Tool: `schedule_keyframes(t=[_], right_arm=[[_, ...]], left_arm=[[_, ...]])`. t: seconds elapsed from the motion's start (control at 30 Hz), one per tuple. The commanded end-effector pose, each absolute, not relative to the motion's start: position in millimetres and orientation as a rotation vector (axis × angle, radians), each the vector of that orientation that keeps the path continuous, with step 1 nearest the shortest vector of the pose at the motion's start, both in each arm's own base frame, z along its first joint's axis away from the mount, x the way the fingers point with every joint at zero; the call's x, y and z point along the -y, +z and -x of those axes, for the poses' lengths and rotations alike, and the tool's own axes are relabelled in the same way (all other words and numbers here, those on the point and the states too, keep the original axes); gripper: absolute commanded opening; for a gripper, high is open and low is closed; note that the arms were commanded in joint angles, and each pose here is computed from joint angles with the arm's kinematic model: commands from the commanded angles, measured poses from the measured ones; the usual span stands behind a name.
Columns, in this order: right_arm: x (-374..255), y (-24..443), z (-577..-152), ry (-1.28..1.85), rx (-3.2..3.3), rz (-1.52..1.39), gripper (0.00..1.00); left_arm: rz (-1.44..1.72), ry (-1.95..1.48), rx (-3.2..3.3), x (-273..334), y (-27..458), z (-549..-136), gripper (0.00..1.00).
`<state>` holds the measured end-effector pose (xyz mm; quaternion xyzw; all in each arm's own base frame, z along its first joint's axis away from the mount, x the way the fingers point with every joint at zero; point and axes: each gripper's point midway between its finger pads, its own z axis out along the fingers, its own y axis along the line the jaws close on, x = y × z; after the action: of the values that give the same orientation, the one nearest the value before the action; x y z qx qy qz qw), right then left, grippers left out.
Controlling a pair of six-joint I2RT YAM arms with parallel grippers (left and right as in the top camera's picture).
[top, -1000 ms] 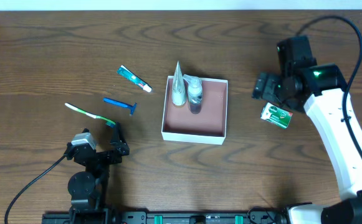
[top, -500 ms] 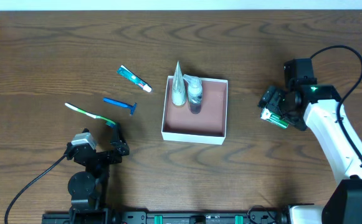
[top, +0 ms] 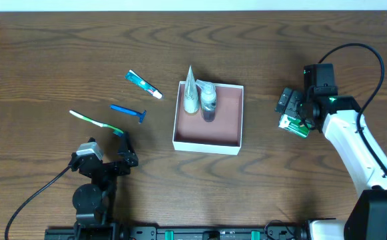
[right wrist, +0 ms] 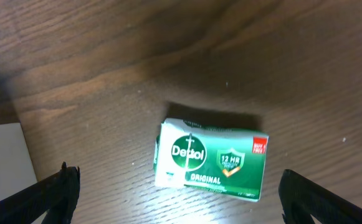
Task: Pack container
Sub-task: 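Move the right gripper to the green Dettol soap bar and grasp it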
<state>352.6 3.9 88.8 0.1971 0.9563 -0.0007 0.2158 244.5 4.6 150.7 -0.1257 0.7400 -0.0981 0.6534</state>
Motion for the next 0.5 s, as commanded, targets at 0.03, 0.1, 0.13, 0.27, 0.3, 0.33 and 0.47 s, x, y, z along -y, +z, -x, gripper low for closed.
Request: schedule_keyframes(t=[0.03, 0.1, 0.13, 0.27, 0.3, 0.33, 0.47], right_arm=[[4.4, 77.6, -350.9, -0.072, -2.687, -0.482, 0.98], [4.5, 71.1, -350.2, -0.079, -2.706, -0.484, 0.97], [4.4, 66.6, -349.7, -0.083, -2.719, -0.485, 0.97], [1.6, 48.8, -348.0, -0.075, -2.769, -0.491, 0.94], [1.2, 45.1, -347.7, -0.075, -2.779, -0.494, 0.94], [1.2, 41.9, -347.3, -0.075, -2.784, -0.51, 0.94], [1.8, 34.0, -342.6, -0.073, -2.792, -0.626, 0.93]], left_arm=[[0.287, -0.221, -1.722, -4.2, 133.4, -244.5, 0.98], [0.287, -0.221, -1.722, -4.2, 133.4, -244.5, 0.98], [0.287, -0.221, -1.722, -4.2, 133.4, -244.5, 0.98], [0.287, -0.221, -1.722, -4.2, 133.4, -244.5, 0.98], [0.287, -0.221, -1.722, -4.2, 133.4, -244.5, 0.98], [0.287, -0.221, -1.722, -4.2, 133.4, -244.5, 0.98], [0.287, -0.221, -1.722, -4.2, 133.4, -244.5, 0.98]])
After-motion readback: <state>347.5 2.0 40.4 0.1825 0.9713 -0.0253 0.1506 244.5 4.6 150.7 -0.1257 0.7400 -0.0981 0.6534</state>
